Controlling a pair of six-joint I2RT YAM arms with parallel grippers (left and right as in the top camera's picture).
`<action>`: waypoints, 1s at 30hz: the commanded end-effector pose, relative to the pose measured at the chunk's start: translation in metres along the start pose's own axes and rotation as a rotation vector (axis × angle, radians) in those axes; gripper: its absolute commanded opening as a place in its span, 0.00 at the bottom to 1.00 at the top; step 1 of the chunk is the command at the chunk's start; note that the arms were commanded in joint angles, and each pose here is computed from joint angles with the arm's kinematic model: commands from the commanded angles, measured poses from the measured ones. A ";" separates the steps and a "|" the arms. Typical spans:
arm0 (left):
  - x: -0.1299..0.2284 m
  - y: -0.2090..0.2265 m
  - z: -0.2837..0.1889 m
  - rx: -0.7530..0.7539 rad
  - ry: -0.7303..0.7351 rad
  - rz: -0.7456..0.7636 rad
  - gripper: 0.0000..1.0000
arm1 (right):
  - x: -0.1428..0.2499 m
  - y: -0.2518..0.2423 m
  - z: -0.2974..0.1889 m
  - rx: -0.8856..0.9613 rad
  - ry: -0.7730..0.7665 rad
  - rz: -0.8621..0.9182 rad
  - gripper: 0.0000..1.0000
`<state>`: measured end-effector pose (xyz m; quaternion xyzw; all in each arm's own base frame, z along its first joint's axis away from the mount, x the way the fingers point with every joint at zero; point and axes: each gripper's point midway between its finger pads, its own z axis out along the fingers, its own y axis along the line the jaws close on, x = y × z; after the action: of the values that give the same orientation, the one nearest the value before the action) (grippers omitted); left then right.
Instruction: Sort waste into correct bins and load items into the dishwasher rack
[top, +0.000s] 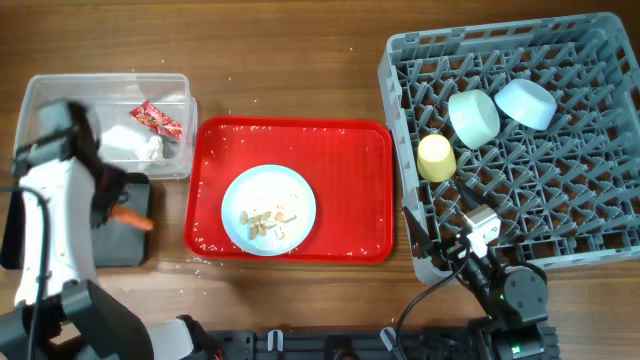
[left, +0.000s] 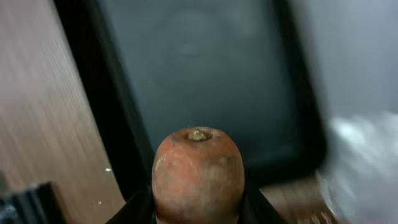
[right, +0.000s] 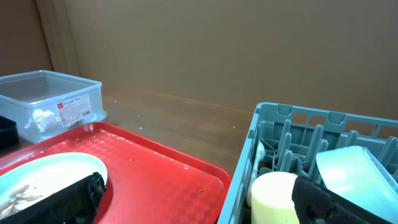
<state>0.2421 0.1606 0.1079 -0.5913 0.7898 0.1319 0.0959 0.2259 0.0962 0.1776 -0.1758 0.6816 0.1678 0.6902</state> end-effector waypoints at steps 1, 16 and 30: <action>0.002 0.024 0.035 0.038 0.114 -0.243 0.04 | 0.000 -0.001 0.000 0.006 -0.003 0.013 1.00; -0.028 0.016 -0.017 0.200 0.079 -0.138 1.00 | 0.000 -0.001 0.000 0.006 -0.003 0.013 1.00; 0.064 -0.034 -0.021 0.212 0.101 0.138 0.04 | 0.000 -0.001 0.000 0.006 -0.003 0.013 1.00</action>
<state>0.2706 0.0929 0.1303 -0.5073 0.8519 0.0015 0.1301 0.2260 0.0961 0.1777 -0.1757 0.6817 0.1677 0.6902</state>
